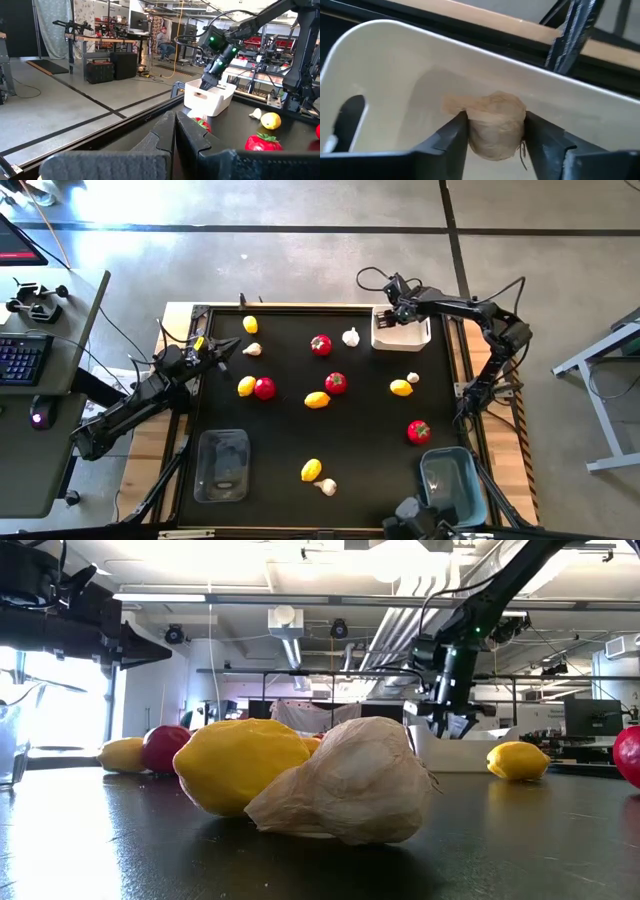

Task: Sort produce into baskets
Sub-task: Put the garlic into the white bin, then put the lemon into the blue bin

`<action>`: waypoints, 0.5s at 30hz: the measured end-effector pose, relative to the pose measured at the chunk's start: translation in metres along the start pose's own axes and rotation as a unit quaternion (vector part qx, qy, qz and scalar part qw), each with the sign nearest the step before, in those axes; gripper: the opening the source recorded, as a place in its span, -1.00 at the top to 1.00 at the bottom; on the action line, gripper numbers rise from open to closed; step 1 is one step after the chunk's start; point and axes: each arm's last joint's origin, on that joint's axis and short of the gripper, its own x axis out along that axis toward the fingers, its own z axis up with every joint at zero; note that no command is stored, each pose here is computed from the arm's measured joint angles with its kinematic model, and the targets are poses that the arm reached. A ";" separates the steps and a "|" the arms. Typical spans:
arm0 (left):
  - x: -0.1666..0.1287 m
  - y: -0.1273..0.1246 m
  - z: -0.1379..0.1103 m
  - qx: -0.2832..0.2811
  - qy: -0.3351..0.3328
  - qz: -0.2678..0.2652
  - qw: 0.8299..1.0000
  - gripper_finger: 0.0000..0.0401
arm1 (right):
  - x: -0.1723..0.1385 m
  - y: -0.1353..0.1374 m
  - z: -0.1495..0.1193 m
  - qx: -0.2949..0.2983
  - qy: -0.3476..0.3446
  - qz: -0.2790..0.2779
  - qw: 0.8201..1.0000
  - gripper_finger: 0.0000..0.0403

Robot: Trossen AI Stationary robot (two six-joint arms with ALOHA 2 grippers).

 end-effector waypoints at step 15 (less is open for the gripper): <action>0.000 0.000 0.000 0.000 0.000 0.000 1.000 1.00 | -0.041 -0.001 0.001 -0.044 -0.054 0.002 0.998 -0.34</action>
